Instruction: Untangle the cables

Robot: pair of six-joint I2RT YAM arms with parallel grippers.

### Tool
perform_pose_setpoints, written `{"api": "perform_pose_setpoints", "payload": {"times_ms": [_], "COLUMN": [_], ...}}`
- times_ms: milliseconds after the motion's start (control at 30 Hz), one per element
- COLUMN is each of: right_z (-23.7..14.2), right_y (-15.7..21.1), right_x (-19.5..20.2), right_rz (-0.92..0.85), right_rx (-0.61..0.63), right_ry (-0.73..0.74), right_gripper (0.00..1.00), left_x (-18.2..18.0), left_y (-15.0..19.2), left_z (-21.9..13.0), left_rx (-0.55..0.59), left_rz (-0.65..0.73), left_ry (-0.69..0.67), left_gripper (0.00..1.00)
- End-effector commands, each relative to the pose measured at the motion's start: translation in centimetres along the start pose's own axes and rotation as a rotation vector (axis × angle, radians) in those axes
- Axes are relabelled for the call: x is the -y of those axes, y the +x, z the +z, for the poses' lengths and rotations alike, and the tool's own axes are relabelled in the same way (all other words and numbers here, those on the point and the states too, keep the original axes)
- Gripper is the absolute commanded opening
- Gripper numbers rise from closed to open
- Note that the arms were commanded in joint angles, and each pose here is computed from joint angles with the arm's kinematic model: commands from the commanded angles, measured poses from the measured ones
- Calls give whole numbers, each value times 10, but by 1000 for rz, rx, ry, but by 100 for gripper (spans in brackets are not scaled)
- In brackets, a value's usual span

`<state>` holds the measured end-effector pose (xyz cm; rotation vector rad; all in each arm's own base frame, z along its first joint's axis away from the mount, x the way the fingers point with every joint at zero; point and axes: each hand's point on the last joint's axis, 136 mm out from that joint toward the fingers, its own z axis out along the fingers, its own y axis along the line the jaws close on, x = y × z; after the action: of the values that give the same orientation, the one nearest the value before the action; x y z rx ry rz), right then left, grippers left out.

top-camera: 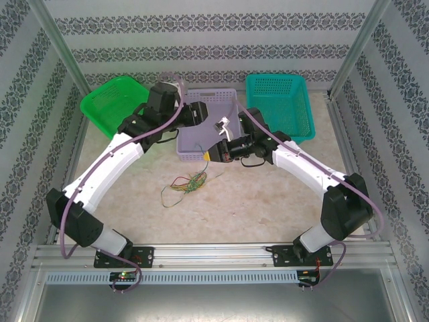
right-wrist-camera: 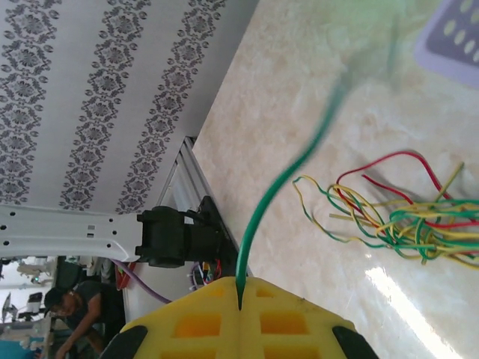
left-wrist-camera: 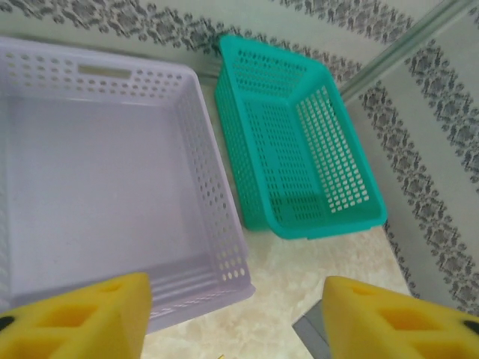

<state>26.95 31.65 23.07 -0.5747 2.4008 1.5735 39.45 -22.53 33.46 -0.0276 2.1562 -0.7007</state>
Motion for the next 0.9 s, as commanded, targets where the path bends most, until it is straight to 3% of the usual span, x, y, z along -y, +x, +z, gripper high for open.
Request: {"api": "perform_pose_setpoints", "payload": {"times_ms": [0,133,300,367,500,867], "right_z": [-12,-18,-20,-20,-19,-22], "right_y": [-11,-21,-27,-29,-32,-39], "right_x": [2,11,12,10,4,-7], "right_rz": [34,16,-46,-72,-115,-143], "right_rx": [32,77,99,101,108,144], "right_ry": [28,84,145,162,171,160], "right_gripper": [0,0,0,0,0,0], "left_x": [-8,-16,-11,-3,10,16], "left_y": [-20,-2,48,58,63,105], "left_z": [-37,-51,-34,-23,-7,18], "left_rx": [57,-26,-225,-252,-257,-408], "left_rz": [-37,-187,-499,-579,-635,-675], "left_ry": [-91,-135,-118,-89,-41,-87], "left_gripper": [68,69,52,52,50,39]}}
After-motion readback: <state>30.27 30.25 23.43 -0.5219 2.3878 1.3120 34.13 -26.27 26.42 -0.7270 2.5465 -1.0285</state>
